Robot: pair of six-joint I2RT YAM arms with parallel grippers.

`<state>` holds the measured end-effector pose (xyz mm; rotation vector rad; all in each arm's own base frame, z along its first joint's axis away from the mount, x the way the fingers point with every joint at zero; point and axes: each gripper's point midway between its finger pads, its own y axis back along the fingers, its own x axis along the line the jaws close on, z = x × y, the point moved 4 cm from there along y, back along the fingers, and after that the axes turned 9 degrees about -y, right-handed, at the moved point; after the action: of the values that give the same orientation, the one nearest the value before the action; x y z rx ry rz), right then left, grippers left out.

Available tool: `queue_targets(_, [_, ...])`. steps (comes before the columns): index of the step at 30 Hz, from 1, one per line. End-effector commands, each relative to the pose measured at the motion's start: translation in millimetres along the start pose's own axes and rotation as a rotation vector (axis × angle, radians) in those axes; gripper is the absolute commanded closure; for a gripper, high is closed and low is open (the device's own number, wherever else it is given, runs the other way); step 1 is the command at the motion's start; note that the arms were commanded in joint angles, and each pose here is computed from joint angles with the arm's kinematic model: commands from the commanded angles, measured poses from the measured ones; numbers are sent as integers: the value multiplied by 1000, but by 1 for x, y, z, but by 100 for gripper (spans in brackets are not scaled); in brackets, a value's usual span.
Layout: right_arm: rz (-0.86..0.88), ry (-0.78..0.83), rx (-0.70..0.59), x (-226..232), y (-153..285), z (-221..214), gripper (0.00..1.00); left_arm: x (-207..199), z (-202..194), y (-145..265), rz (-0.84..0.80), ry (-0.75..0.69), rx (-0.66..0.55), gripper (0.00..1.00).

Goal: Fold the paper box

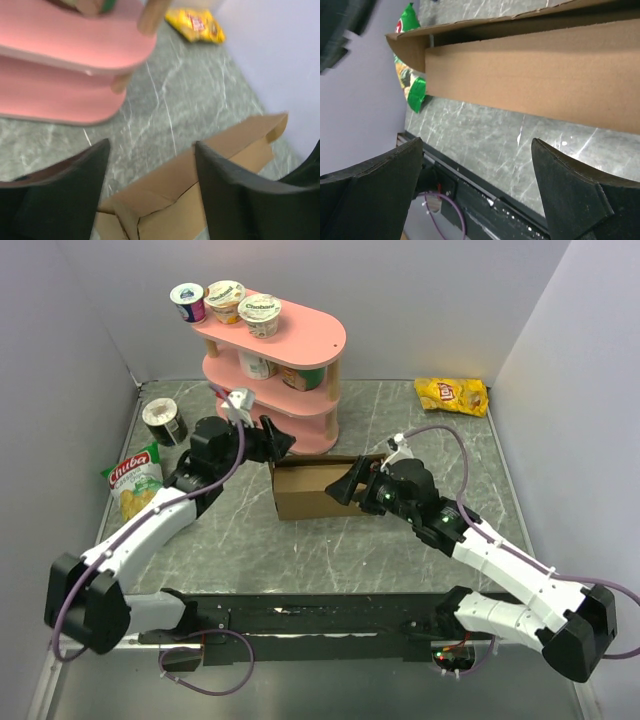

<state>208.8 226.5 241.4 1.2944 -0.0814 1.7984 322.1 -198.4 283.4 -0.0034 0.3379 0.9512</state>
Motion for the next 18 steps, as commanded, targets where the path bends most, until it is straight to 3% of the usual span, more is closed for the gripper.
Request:
queue_targets(1, [7, -22, -47, -5, -9, 6, 6, -13, 3, -10, -126, -36, -7, 34])
queue_targets(5, [-26, -40, -89, -17, -17, 10, 5, -14, -17, -11, -152, 13, 38, 48])
queue_targets(9, [-42, -43, -133, -24, -22, 17, 4, -13, -33, -3, -152, 46, 62, 55])
queue_targets(18, [-59, -58, -221, -44, -37, 42, 7, -21, -58, 20, -160, 174, 94, 61])
